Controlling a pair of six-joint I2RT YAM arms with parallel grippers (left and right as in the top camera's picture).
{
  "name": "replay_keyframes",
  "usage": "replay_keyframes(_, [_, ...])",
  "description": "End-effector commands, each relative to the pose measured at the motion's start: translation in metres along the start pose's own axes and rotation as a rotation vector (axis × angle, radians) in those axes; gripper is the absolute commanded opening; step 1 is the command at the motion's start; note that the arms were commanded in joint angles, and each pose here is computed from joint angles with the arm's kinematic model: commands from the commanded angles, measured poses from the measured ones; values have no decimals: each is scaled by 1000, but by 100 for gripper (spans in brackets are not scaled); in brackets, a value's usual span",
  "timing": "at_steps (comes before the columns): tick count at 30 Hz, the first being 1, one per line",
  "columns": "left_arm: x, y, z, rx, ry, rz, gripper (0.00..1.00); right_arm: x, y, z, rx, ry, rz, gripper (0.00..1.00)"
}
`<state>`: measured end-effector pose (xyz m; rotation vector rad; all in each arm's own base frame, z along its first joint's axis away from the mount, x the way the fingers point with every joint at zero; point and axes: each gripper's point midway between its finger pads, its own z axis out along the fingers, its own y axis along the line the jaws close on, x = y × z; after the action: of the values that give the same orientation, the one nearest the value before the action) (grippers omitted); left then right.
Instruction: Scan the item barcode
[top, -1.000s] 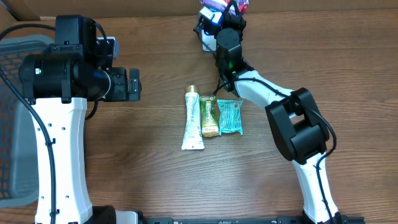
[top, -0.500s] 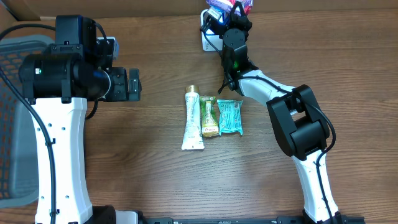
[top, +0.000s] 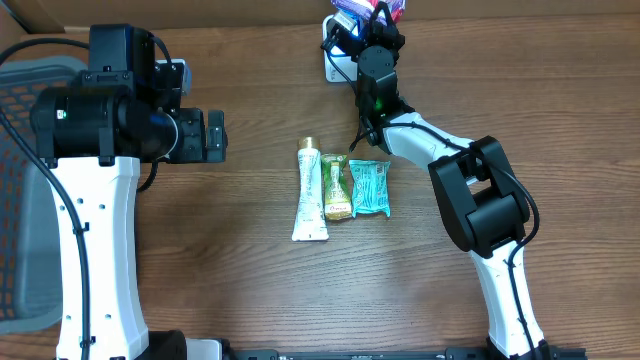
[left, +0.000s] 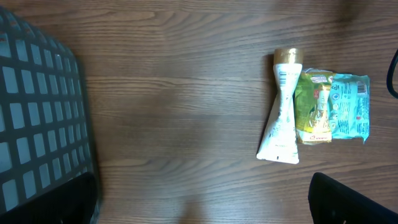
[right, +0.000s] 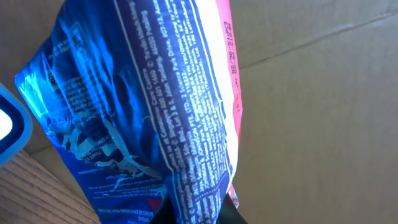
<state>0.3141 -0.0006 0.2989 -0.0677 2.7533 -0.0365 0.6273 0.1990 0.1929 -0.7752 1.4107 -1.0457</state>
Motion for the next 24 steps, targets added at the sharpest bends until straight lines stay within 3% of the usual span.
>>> replay_keyframes(1, [-1,0,2,5,5,18,100,-6,-12,1,30,-2,46,4])
replay_keyframes(7, [-1,0,2,5,5,18,100,-13,-19,-5,48,13,61,4])
replay_keyframes(13, [-1,0,2,5,5,18,99,-42,-75,-24,82,2,107,4])
replay_keyframes(20, [-1,0,2,5,5,18,100,-69,-132,-79,-116,23,227,4])
replay_keyframes(24, [-1,0,2,5,5,18,100,-74,-153,-126,-302,30,429,4])
